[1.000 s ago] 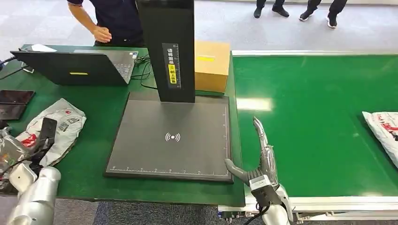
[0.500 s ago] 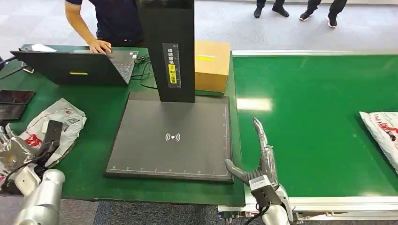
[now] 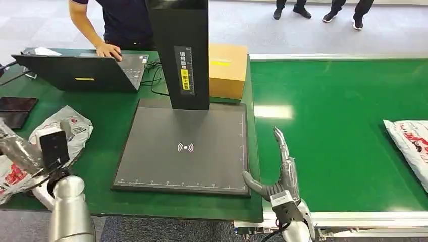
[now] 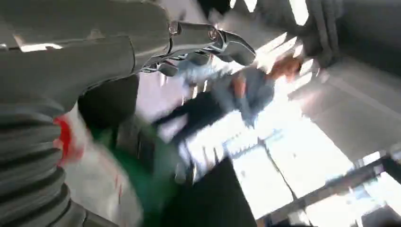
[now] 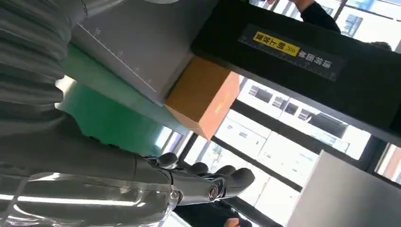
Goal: Moved the parcel from conveyor to table for the left to box.
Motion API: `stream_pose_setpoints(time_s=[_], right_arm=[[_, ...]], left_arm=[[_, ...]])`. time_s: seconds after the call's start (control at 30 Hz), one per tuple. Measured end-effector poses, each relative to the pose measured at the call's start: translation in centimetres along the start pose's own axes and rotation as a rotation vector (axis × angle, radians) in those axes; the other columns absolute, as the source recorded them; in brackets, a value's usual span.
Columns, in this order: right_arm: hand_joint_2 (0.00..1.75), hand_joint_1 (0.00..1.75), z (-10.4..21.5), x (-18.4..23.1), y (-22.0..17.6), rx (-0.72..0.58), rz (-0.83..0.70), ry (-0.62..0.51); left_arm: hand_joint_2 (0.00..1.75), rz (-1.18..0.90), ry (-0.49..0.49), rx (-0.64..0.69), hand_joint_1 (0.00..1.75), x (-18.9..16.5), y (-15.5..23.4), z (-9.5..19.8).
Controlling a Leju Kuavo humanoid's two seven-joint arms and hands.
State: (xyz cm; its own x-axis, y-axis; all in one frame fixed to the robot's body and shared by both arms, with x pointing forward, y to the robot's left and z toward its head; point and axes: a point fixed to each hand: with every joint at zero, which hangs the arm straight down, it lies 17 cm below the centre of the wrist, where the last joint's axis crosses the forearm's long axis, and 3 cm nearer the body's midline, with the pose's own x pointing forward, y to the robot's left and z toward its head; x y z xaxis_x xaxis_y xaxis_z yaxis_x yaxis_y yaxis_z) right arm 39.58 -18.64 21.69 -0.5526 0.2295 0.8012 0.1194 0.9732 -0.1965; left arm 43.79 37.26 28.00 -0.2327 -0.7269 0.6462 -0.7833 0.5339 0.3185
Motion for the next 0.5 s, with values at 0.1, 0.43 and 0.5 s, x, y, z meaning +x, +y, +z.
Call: stream_pose_setpoints(time_s=[0.1,0.43,0.5], right_arm=[[1.75,0.00,0.0,-0.1,-0.3,-0.004,0.003,-0.001],[1.75,0.00,0.1,-0.9,0.0,0.012,0.000,0.006],[1.75,0.00,0.0,-1.0,0.1,0.015,-0.001,0.008]], left_arm=[[1.75,0.162,-0.052,-0.140,0.00,3.8,-3.6,1.3],[1.75,0.515,-0.184,-0.472,0.00,12.7,-9.6,7.9],[1.75,0.553,-0.197,-0.491,0.00,13.6,-9.9,8.5]])
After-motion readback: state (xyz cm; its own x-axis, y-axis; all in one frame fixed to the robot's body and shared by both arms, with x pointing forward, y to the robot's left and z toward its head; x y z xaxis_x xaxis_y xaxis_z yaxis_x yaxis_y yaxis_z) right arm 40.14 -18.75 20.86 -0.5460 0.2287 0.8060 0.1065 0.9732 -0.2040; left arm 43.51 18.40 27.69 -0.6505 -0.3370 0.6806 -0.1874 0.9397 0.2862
